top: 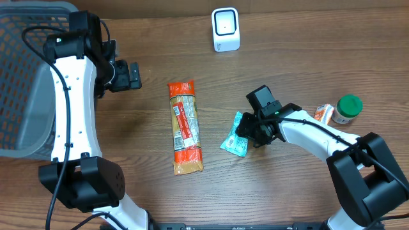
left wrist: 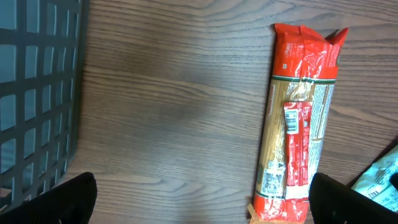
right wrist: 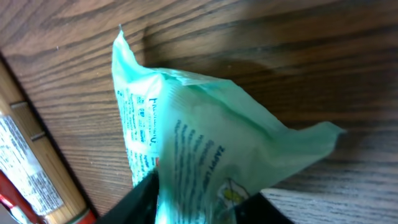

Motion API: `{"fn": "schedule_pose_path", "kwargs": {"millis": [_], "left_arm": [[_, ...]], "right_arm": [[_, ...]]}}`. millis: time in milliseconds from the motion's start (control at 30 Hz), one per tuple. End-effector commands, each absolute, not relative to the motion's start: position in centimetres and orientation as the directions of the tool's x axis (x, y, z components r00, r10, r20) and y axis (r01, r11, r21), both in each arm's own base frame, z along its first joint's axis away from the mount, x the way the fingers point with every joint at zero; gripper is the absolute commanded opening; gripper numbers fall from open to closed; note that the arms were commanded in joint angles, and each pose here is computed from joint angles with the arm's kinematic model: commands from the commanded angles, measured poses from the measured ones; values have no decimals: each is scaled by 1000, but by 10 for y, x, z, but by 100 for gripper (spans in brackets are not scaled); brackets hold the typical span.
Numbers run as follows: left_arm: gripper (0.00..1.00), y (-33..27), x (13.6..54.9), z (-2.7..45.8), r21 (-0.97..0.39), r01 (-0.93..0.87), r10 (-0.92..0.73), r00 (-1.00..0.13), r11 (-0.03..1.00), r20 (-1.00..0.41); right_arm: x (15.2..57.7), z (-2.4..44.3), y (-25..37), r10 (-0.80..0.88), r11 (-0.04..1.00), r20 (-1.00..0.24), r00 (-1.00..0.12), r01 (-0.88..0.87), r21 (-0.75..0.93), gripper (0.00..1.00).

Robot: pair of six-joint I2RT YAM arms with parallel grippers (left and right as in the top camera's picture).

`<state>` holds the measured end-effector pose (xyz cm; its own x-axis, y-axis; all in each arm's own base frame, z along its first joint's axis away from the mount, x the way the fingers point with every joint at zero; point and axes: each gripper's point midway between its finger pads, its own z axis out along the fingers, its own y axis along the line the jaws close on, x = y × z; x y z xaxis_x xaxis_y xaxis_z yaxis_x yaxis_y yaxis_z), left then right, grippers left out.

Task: Scan the item barcode
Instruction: 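Lower the right gripper and close on the teal wrapped item, then lift the teal item and carry it to the white scanner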

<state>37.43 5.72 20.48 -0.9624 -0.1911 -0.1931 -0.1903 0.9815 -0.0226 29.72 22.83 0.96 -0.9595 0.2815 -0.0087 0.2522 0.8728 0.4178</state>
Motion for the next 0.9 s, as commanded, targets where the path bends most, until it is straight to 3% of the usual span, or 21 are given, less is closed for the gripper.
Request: {"fn": "schedule_pose_path", "kwargs": {"millis": [0,100,500,733,867], "left_arm": [[100,55,375,219,-27,-172,-173,-956,985,-236],[100,55,375,219,-27,-172,-173,-956,985,-236],[100,55,375,219,-28,-172,-173,-956,985,-236],[100,55,375,219,-28,-172,-173,-956,985,-236],[100,55,375,219,-27,-172,-173,-956,985,-236]], "right_arm": [[291,0,221,311,869,20,-950,292,399,24],[290,1,223,302,869,23,-953,285,404,4],[296,40,225,36,818,-25,-999,15,575,4],[298,119,224,-171,709,-359,-918,-368,602,4],[295,156,218,-173,709,-477,-862,-445,547,4]]}}
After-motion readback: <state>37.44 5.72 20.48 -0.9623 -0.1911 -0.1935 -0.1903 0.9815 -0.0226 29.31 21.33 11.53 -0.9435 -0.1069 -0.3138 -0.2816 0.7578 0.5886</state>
